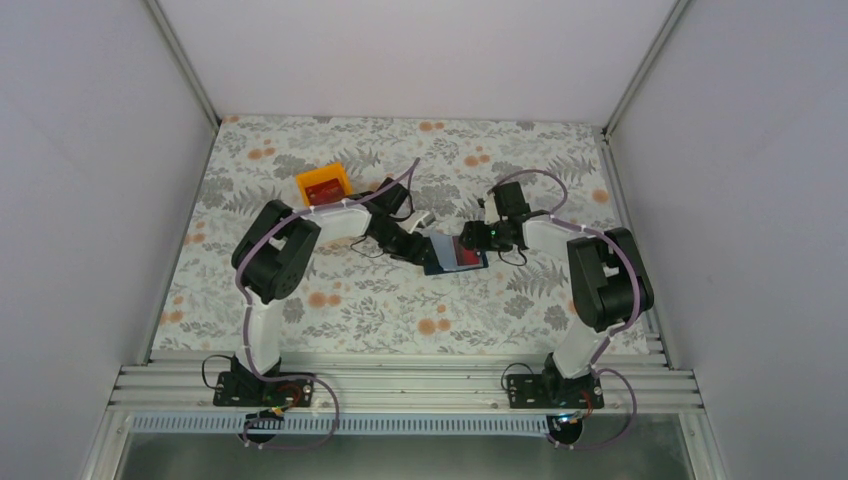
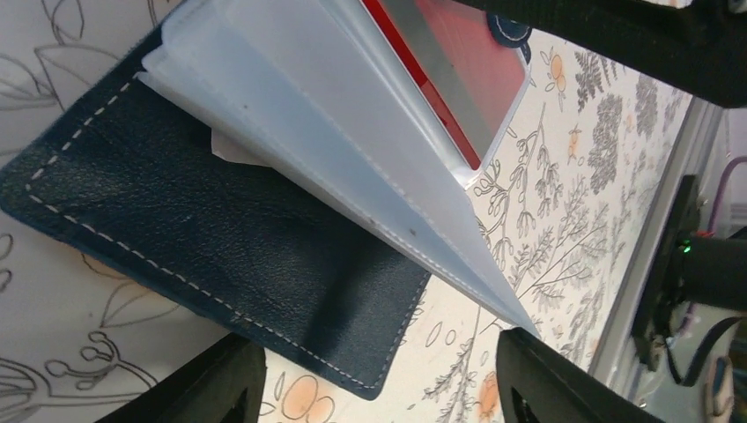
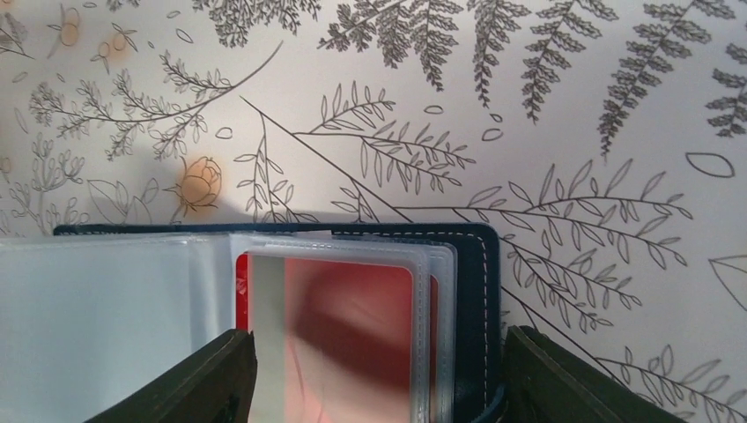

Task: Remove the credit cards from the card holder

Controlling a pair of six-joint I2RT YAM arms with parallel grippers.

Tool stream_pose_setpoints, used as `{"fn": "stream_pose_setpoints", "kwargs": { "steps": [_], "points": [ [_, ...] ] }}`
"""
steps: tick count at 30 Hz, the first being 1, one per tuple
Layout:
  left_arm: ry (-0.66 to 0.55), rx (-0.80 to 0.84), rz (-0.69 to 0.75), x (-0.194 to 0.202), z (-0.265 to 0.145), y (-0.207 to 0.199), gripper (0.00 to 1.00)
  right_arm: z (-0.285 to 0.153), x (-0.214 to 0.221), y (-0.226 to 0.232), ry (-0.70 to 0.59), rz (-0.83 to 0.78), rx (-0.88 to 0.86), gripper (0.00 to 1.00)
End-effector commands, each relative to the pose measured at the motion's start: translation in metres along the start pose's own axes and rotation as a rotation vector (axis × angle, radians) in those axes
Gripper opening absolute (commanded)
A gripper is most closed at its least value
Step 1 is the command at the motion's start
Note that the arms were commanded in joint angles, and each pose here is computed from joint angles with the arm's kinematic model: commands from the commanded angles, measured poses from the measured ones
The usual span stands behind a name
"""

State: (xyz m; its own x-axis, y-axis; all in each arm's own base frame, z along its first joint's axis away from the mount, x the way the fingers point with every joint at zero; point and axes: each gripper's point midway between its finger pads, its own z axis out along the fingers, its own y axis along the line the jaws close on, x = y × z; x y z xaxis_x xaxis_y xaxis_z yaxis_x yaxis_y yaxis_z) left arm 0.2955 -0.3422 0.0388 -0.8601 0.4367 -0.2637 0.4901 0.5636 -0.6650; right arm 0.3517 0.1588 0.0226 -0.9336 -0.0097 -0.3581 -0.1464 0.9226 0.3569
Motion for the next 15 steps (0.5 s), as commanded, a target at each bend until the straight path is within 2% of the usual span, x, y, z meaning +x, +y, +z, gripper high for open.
{"fn": "stream_pose_setpoints", "kwargs": {
  "steps": [1,7,15],
  "points": [
    [0.008,0.072,-0.035,0.002,0.005,-0.006,0.7,0.028,0.082,-0.009,0.262,0.082,0.006,0.71],
    [-0.007,0.193,-0.065,0.005,0.004,-0.021,0.81,0.027,0.084,-0.009,0.259,0.08,0.004,0.71],
    [-0.02,0.236,-0.073,-0.001,0.005,-0.025,0.83,0.03,0.084,0.005,0.266,0.061,-0.023,0.68]
  ]
}}
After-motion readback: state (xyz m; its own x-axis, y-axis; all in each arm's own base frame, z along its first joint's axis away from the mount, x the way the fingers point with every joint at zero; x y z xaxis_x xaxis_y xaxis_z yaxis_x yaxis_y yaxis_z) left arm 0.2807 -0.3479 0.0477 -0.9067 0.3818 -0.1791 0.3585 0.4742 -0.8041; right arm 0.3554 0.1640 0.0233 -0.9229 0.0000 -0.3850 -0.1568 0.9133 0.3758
